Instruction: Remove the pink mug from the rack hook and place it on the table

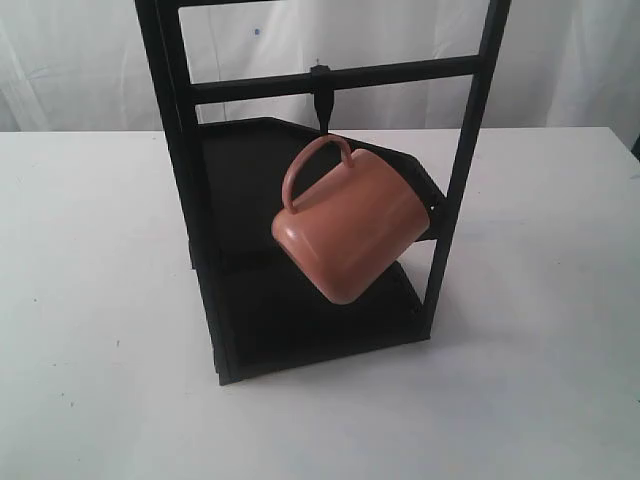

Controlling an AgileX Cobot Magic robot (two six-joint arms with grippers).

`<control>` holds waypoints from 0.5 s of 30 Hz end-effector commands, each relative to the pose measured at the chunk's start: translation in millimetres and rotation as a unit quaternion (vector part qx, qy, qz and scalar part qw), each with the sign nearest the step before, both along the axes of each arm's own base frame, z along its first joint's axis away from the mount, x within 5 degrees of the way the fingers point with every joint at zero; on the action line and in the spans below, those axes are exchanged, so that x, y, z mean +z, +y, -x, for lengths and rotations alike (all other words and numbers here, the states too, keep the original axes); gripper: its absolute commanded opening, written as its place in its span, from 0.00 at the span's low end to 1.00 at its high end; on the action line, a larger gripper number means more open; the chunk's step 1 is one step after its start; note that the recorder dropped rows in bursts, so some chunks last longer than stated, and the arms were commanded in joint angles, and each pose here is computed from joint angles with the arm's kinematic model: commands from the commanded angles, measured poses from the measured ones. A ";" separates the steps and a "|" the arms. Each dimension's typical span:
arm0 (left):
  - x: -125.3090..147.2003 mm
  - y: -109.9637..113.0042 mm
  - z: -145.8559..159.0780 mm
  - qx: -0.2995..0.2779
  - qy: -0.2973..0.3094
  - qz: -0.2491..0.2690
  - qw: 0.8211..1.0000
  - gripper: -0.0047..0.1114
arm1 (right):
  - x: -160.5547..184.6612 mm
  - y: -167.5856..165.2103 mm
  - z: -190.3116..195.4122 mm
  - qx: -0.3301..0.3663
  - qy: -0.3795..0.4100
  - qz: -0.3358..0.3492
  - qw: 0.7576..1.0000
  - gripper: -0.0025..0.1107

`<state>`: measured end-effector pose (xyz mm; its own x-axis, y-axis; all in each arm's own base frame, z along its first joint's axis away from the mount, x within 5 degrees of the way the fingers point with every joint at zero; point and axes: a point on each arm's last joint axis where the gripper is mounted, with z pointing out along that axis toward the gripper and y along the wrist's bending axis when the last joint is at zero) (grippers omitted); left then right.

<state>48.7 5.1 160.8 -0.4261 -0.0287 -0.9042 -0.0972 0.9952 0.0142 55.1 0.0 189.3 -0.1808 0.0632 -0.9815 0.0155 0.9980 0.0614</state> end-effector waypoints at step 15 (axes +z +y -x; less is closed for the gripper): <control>-2.3 -0.9 0.7 -0.005 0.007 0.004 1.000 0.04 | 16.3 -0.3 -1.3 -0.005 -0.093 -0.043 0.995 0.02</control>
<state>48.7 5.1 160.8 -0.4261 -0.0287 -0.9042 -0.0972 0.9952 0.0142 56.1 -0.1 195.7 -0.1101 0.0819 -0.9905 0.0146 0.9966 0.0808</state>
